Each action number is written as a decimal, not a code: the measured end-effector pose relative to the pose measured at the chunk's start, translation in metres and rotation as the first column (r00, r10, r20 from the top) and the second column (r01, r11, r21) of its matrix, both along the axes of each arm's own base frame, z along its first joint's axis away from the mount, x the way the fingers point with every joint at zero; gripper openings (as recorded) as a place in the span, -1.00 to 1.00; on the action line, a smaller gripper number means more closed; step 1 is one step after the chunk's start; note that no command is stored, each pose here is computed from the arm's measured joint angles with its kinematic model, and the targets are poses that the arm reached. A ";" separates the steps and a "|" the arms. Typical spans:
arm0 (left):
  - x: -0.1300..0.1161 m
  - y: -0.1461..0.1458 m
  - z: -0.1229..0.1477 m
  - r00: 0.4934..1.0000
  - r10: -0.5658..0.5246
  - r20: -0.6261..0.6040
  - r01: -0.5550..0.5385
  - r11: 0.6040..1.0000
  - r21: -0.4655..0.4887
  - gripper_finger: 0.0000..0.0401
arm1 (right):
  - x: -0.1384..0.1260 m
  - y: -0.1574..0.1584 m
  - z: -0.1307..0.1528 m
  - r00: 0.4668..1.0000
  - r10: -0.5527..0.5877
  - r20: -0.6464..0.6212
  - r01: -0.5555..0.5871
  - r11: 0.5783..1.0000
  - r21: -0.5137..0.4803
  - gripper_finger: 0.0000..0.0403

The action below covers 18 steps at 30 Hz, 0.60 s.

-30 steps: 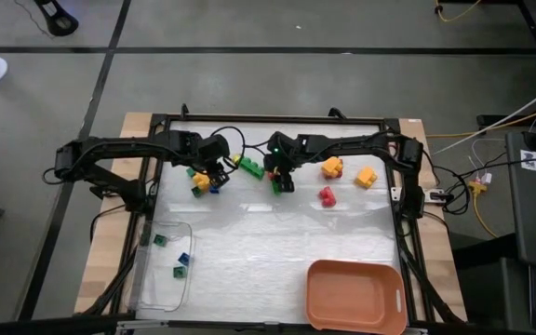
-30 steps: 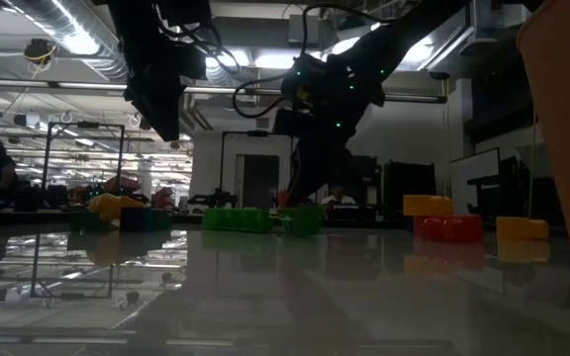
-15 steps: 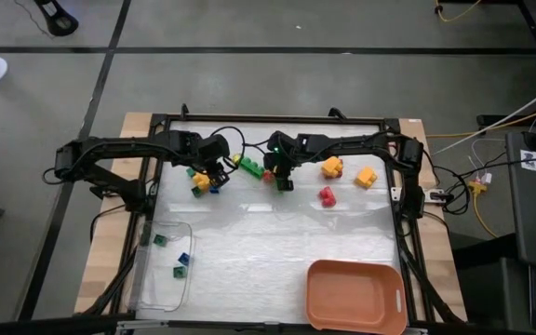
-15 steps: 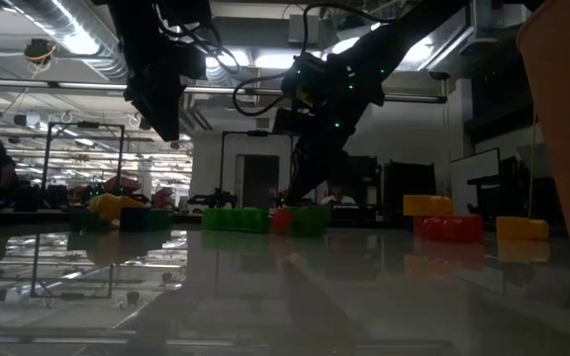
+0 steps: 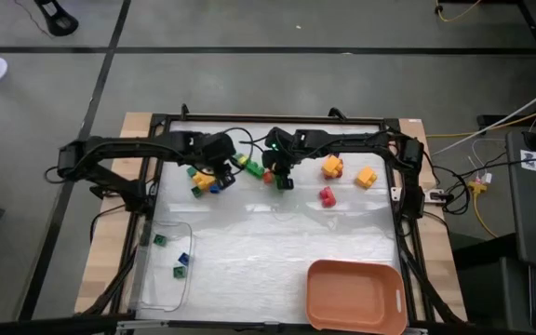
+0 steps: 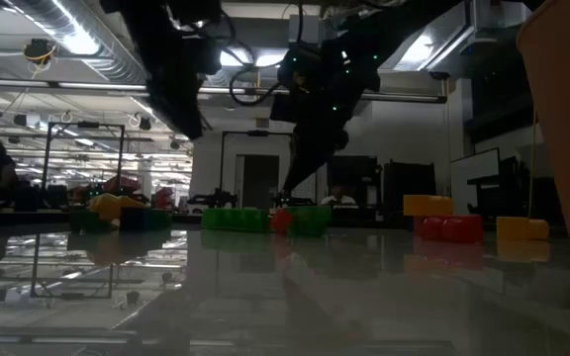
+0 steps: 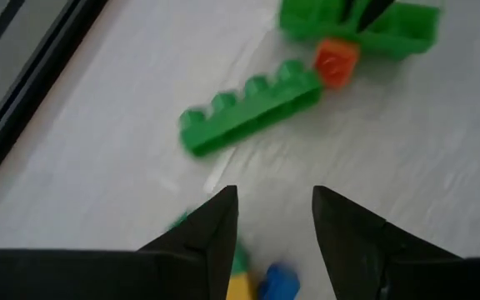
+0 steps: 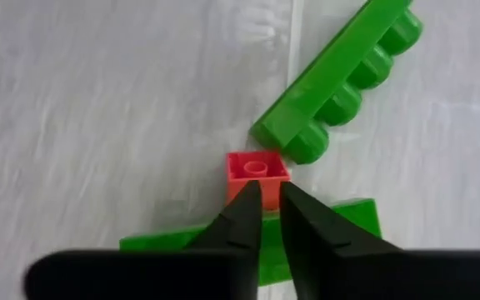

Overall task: Sort blocks by size
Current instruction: Put the small orange game piece into the transparent bin

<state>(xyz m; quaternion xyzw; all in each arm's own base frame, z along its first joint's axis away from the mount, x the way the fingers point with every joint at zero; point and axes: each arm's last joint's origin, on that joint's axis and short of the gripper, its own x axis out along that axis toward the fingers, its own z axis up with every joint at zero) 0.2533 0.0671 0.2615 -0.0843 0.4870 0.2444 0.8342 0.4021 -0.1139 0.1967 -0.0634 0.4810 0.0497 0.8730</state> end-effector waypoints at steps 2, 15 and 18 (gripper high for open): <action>0.009 0.000 -0.005 0.997 -0.071 -0.006 0.071 0.997 0.026 -0.29 | -0.001 0.001 -0.001 1.000 0.000 -0.014 0.000 1.000 0.004 -0.60; 0.082 -0.002 -0.066 0.943 -0.331 0.015 0.323 0.928 0.186 -0.29 | -0.032 0.004 0.001 0.934 -0.145 -0.326 0.133 0.989 -0.057 -0.31; 0.091 0.001 -0.079 0.945 -0.327 0.032 0.315 0.929 0.195 -0.29 | -0.036 0.006 0.008 0.932 -0.141 -0.334 0.132 0.990 -0.051 -0.32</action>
